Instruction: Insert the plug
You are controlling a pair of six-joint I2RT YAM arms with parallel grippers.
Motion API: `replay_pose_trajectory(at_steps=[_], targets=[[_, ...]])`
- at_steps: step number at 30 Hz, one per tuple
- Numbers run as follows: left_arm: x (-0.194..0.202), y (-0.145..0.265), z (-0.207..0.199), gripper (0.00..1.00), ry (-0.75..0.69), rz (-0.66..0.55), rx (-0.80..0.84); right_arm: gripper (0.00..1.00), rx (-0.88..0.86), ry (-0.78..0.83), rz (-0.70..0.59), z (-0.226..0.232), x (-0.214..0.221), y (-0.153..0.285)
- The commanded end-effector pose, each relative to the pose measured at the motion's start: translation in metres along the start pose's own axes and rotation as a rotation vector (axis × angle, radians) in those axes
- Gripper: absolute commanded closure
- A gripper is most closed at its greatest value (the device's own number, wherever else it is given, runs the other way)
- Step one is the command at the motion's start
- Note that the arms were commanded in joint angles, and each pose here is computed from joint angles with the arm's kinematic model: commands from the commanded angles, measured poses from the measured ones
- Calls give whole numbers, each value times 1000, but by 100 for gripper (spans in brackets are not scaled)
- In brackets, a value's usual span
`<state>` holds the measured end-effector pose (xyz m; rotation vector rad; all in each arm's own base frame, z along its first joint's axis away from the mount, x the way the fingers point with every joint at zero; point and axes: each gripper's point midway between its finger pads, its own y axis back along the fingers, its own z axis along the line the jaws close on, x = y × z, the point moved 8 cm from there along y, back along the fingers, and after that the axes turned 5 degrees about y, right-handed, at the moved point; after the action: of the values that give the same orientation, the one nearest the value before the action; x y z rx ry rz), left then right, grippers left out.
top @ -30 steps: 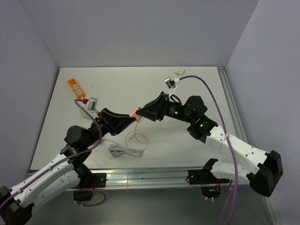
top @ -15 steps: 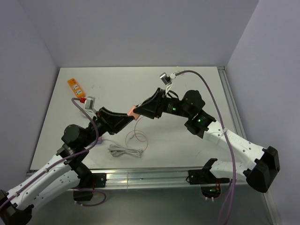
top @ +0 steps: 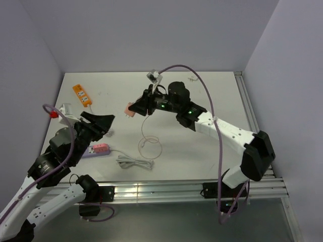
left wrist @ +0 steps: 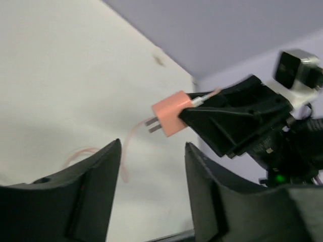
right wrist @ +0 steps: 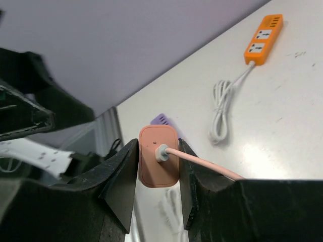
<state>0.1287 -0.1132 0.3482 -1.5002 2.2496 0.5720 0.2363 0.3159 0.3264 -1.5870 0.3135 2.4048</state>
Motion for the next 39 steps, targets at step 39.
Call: replay_pose_trajectory(at_steps=[39], targets=[[-91,12,251,37,550,-460,-1265,100,-362,481,203,24,89,-186]])
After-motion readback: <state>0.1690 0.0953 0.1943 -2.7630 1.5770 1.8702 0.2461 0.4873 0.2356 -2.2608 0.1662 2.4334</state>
